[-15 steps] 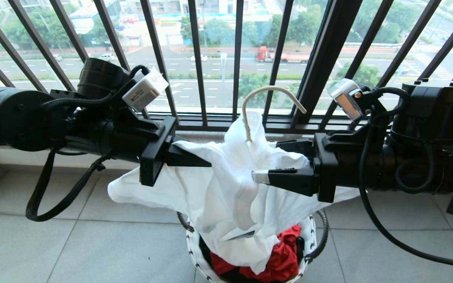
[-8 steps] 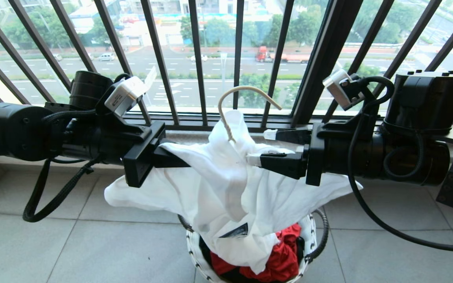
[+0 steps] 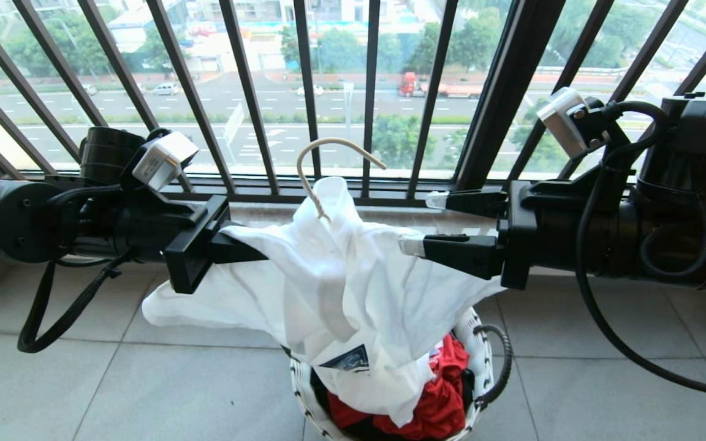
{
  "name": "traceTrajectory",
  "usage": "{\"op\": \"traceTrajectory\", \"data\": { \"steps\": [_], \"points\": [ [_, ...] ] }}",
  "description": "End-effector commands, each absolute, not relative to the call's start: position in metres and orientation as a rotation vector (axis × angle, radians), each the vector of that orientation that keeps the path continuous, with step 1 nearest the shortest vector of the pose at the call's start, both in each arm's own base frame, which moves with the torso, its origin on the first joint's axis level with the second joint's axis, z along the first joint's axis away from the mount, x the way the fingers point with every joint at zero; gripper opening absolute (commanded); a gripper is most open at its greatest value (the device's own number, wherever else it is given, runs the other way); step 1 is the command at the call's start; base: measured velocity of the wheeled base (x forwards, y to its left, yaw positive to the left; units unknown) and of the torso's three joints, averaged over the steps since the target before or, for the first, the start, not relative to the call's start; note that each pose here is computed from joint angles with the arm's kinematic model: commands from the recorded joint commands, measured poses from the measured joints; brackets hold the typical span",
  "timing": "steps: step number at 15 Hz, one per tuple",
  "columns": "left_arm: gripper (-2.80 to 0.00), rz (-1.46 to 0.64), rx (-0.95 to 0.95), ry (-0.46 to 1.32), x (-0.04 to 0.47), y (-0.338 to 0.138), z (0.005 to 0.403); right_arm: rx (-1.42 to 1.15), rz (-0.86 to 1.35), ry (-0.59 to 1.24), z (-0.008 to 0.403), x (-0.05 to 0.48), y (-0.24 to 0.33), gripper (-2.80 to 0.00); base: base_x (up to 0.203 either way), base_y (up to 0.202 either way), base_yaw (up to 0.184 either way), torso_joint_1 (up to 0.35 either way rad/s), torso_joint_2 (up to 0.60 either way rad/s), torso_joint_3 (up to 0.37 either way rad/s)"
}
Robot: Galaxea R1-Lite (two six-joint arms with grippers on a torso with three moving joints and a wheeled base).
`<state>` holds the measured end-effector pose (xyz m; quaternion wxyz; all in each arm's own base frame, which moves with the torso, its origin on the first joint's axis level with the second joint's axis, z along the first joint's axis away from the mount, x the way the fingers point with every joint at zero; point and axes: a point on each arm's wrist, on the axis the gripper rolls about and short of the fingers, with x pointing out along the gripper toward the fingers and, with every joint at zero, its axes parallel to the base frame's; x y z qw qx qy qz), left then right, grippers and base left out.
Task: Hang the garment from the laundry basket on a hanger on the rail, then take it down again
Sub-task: Hang the clothes on the clothes rack
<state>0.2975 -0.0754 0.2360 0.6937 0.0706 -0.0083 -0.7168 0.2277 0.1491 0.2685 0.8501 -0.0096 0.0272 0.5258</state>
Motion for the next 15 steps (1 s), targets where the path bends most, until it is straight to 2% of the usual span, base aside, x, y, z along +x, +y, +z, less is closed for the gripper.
{"op": "traceTrajectory", "data": {
  "steps": [1,2,3,4,8,15],
  "points": [
    [-2.80,-1.576,0.166,-0.035,0.294,-0.066,0.241,-0.019,1.085,0.046,0.281,0.209,0.137,0.00,0.000,0.000,0.000,0.000,0.00,0.000],
    [-2.80,-1.562,0.177,-0.048,0.289,-0.061,0.247,-0.019,1.037,0.048,0.281,0.206,0.131,0.00,0.000,0.000,0.000,0.000,0.00,0.000],
    [-2.80,-1.538,0.176,-0.049,0.285,-0.054,0.251,-0.018,1.003,0.056,0.278,0.203,0.126,-2.35,0.000,0.000,0.000,0.000,0.00,0.000],
    [-2.80,-1.519,0.166,-0.039,0.281,-0.049,0.254,-0.017,0.969,0.072,0.274,0.204,0.124,-2.80,0.000,0.000,0.000,0.000,0.00,0.000],
    [-2.80,-1.457,0.124,-0.007,0.255,-0.031,0.266,-0.024,0.725,0.111,0.264,0.206,0.120,-2.80,0.000,0.000,0.000,0.000,0.00,0.000],
    [-2.80,-1.277,0.121,-0.009,0.194,0.005,0.275,0.028,0.546,0.127,0.265,0.217,0.120,-2.80,0.000,0.000,0.000,0.000,0.00,0.000]
  ]
}}
